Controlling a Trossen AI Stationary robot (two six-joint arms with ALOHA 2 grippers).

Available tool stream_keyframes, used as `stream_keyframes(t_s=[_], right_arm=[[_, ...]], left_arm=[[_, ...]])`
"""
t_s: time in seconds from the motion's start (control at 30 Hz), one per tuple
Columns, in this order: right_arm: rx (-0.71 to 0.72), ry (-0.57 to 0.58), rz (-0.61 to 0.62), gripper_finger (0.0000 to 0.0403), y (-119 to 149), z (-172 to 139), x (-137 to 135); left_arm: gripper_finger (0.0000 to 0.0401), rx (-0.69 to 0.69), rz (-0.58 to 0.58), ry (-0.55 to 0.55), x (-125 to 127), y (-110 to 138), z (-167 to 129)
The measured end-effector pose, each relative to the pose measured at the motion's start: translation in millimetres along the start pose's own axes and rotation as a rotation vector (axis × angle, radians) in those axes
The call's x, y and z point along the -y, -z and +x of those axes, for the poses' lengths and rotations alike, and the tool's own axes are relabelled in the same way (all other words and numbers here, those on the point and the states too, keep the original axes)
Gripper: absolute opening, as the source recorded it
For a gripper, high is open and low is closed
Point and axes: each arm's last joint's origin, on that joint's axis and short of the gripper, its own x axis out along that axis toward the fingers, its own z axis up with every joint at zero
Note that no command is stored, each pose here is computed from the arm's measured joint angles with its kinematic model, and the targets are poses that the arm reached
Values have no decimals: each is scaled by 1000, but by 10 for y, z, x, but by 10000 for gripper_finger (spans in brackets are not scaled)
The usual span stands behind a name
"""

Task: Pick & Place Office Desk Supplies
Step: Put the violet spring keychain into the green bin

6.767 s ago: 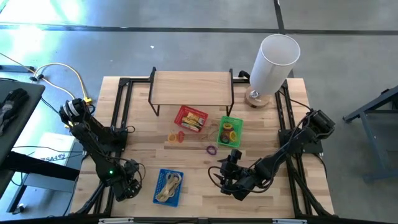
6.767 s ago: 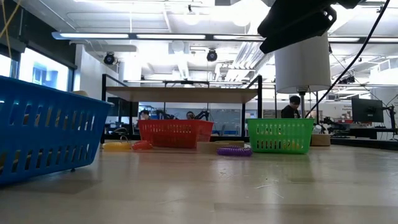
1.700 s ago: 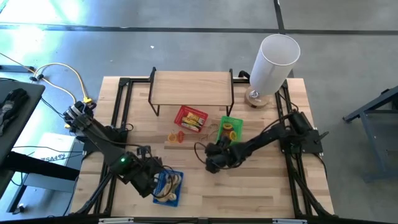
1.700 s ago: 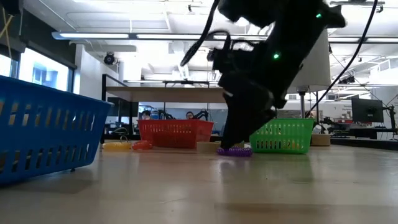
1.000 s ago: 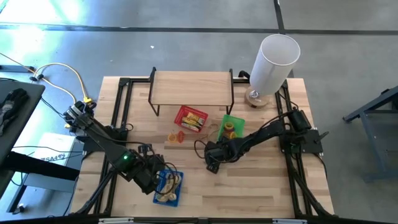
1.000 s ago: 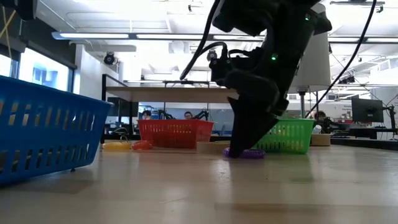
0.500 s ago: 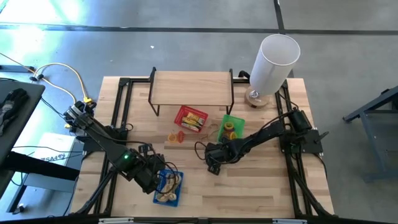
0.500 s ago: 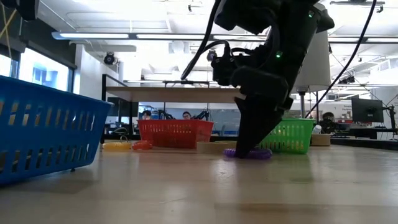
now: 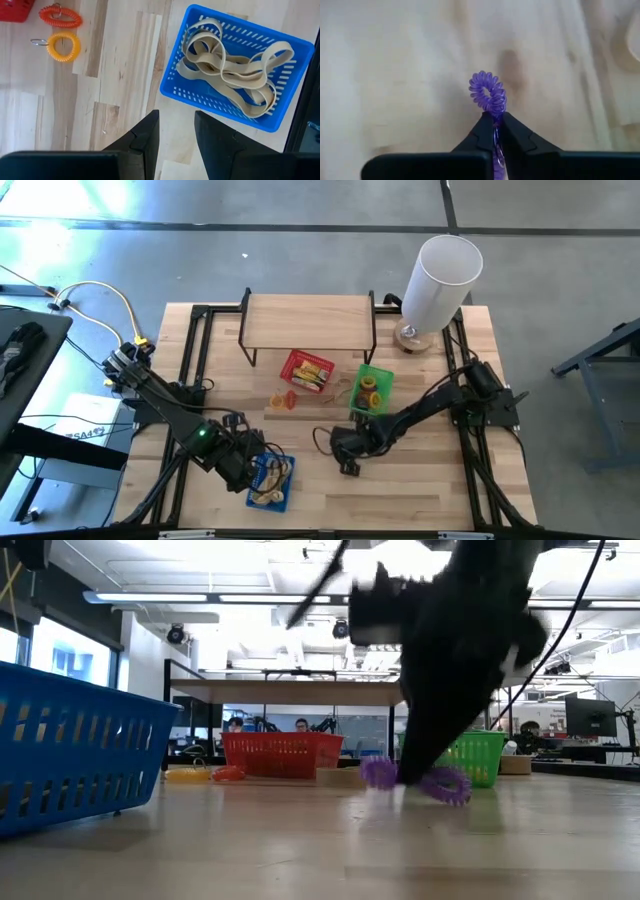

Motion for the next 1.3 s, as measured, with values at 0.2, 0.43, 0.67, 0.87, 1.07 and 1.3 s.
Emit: stream_keyframes(t_s=[0.2, 0.43, 0.67, 0.87, 1.07, 1.3], right_arm=[[8, 35, -64, 5, -106, -315, -273], [-63, 262, -40, 4, -197, -860, -335], [-96, 423, 61, 4, -322, -1267, 12], [-95, 470, 141, 4, -454, -1390, 457], [-186, 502, 180, 4, -401, -1147, 794], [-227, 378, 164, 4, -366, -748, 1085]], left_arm=[[116, -1, 40, 0, -5, -5, 2], [116, -10, 148, 8, -3, -2, 2], [116, -15, 282, 5, -12, 4, -3], [116, 9, 324, 14, -120, 6, -125], [116, 67, 282, -12, -347, 10, -322], [116, 125, 276, -47, -606, -42, -464]])
